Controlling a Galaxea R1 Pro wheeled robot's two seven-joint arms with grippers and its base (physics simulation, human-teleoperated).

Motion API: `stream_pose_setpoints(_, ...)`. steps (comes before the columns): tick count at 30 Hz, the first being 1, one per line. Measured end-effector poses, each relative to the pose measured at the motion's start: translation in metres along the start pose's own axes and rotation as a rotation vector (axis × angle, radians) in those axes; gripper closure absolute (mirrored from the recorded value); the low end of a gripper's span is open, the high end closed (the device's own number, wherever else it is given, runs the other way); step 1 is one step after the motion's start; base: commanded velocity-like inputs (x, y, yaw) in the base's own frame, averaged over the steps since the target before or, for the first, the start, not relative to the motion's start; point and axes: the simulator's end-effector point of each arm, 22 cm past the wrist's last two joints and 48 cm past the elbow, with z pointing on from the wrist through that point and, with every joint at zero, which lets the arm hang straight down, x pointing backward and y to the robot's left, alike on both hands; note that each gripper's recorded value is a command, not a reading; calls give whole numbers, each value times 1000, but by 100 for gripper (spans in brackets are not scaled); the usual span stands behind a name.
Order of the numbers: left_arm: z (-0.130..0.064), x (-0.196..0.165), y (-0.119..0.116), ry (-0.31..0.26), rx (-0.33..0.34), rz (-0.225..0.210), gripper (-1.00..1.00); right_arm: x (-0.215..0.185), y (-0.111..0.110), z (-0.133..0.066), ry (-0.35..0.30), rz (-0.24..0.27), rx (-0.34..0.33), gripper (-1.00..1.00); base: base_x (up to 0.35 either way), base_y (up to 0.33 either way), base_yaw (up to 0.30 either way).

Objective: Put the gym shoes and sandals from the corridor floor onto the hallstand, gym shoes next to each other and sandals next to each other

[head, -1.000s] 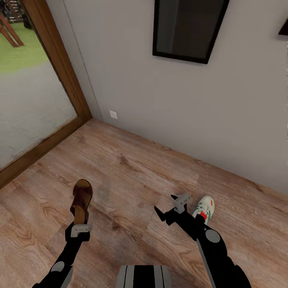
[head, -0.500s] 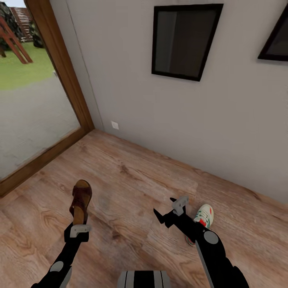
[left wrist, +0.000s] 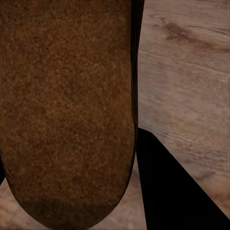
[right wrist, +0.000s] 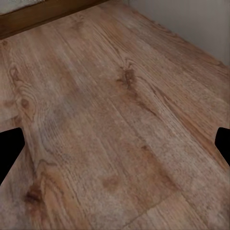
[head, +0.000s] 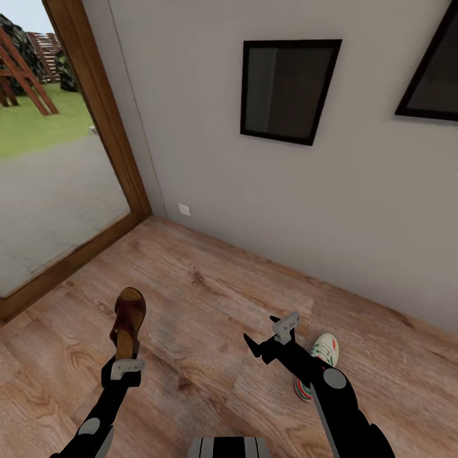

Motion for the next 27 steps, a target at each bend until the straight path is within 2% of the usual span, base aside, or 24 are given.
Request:
stream_pose_setpoints(6,-6,1,-1,-3,0,0,100,-2,0,-1,-4,0,1,-100,-22,17,0)
stream_pose_setpoints(16,-6,2,-1,-3,0,1,100,-3,0,-1,-6,0,2,-100,-222,201,-20)
stream_pose_setpoints(21,-6,2,-2,-3,1,0,100,-3,0,-1,-6,0,2,-100,-210,245,-214)
stream_pose_setpoints(27,-6,1,-2,-3,0,-1,100,-4,0,-1,-8,-1,2,-100,-56,290,-256)
